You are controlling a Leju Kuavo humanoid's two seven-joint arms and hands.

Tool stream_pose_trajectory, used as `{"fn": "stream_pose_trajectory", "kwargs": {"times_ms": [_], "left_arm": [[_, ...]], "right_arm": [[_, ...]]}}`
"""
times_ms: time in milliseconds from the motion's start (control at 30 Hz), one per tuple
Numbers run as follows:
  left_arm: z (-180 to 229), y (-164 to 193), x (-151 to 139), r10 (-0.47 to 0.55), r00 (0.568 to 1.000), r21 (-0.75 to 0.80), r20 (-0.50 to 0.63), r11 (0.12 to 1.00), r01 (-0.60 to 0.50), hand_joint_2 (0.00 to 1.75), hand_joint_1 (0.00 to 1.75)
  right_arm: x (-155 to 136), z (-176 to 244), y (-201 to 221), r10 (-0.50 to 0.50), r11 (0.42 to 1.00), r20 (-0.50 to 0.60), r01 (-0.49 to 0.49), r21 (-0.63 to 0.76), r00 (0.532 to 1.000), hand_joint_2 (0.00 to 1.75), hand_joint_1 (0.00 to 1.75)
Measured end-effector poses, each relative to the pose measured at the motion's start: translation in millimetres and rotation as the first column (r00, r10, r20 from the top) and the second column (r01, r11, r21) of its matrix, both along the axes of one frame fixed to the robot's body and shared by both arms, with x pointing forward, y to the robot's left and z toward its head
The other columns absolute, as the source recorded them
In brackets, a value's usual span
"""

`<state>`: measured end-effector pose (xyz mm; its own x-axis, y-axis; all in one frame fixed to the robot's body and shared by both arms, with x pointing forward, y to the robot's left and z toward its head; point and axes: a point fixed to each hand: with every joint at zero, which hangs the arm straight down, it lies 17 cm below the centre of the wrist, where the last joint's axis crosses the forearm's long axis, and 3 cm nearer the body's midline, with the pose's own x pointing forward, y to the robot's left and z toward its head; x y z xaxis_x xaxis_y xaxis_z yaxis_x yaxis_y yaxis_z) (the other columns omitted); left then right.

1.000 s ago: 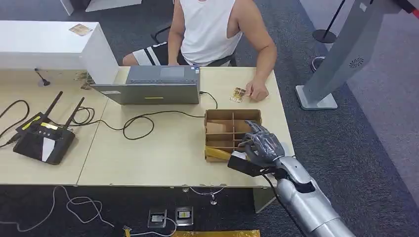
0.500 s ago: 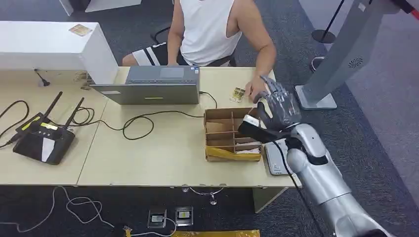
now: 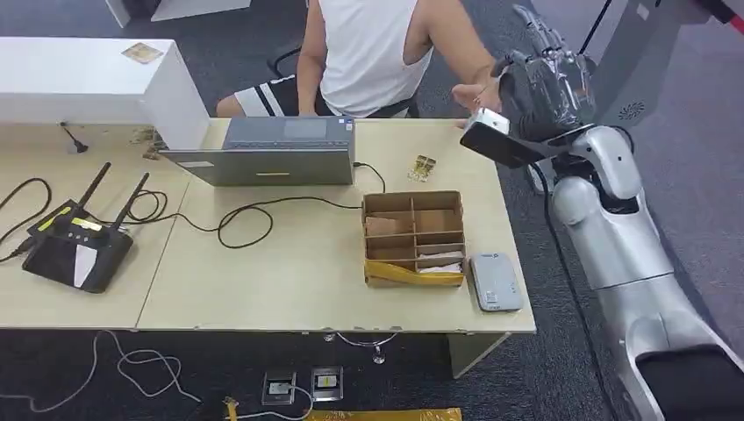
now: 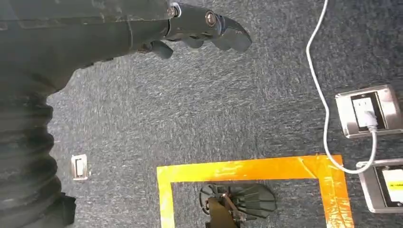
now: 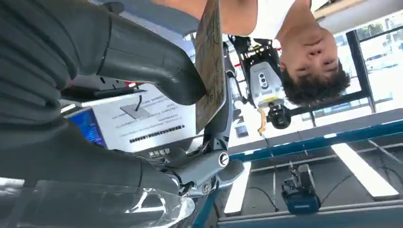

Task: Pass the card to the sensor for recognition and then transmit it.

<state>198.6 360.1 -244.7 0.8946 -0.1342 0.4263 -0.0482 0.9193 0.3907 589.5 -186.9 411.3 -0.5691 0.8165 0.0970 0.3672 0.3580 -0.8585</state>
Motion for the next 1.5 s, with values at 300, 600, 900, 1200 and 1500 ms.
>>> {"fn": "stream_pose_trajectory", "kwargs": {"times_ms": [300,600,900,1200,1500], "left_arm": [[5,-8,21,-0.054,0.999,-0.013,0.004,0.998,0.054,1.75,0.0],[5,-8,23,-0.051,0.999,-0.011,-0.003,0.999,0.051,1.75,0.0],[3,-6,16,-0.024,1.0,-0.012,-0.011,1.0,0.024,1.75,0.0],[1,0,1,0.004,1.0,0.01,-0.008,1.0,-0.004,1.75,0.0],[-1,6,-13,0.058,0.998,0.03,-0.002,0.998,-0.058,1.75,0.0]], "right_arm": [[44,-16,2,-0.086,0.984,-0.053,0.076,-0.158,0.995,1.75,1.75],[65,-41,-15,-0.161,0.972,-0.137,0.132,-0.196,0.977,1.75,1.71],[70,-59,-23,-0.189,0.967,-0.153,0.156,-0.203,0.97,1.75,0.0],[64,-11,-30,-0.153,0.983,0.016,0.154,-0.104,0.988,1.75,0.0],[52,50,-117,-0.267,0.961,0.18,0.247,0.126,0.947,1.75,0.0]]}}
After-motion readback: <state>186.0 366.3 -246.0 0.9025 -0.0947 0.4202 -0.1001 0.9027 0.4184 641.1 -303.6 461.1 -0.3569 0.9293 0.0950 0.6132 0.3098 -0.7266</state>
